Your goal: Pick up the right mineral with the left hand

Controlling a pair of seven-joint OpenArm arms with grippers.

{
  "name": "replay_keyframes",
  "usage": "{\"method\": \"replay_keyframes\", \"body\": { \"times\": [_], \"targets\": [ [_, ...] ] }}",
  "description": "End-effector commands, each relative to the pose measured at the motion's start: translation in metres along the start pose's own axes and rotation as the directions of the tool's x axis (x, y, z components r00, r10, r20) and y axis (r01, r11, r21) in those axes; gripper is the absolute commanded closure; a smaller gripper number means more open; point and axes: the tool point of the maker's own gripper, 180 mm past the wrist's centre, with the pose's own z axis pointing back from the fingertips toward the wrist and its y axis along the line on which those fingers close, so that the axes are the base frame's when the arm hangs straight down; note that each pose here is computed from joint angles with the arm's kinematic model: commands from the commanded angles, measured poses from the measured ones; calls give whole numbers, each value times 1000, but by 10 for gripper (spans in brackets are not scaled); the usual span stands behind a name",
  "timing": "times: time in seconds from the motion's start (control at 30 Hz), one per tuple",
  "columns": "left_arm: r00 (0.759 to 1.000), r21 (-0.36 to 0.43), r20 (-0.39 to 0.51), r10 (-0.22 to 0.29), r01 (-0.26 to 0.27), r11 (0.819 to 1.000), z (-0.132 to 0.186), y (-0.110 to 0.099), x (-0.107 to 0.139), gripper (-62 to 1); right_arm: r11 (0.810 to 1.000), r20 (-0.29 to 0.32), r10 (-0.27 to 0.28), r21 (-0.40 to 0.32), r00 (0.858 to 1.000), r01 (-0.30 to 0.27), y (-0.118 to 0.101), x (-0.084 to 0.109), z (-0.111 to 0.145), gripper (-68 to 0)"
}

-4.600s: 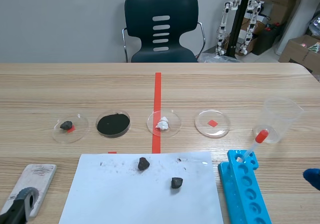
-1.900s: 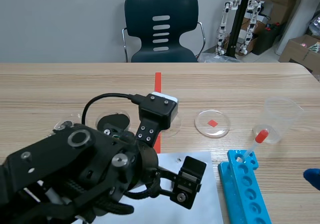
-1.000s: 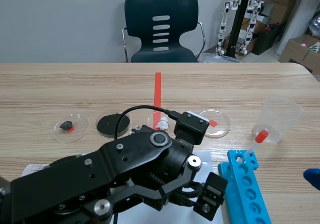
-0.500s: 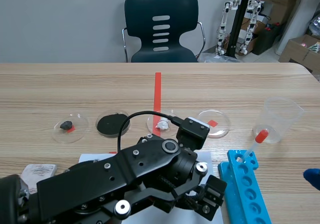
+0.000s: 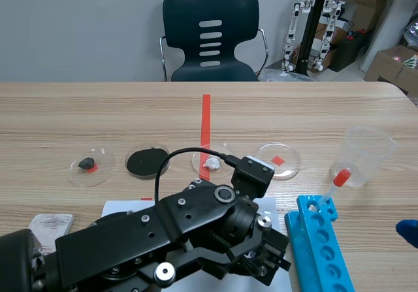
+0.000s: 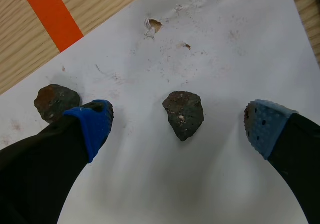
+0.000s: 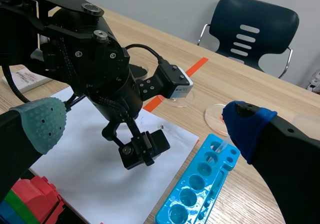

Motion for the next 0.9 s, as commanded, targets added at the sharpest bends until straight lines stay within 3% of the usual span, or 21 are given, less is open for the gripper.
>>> {"method": "replay_keyframes", "body": {
  "times": [0.0,0.3,0.47,0.87],
  "targets": [
    [1000,-7,13,9,-9,1000,1,-4,7,-520,1000,41,5,0,999,-5,-2,10,-4,-679],
    [1000,5,-2,8,-8,1000,-7,-4,1,-516,1000,41,5,0,999,-5,-2,10,-4,-679],
    [1000,4,-6,10,-10,1000,-7,-5,1,-375,1000,41,5,0,999,-5,-2,10,-4,-679],
    [1000,-1,-2,14,-14,1000,-7,-6,1,-214,1000,41,5,0,999,-5,-2,10,-4,-679]
  ]
}}
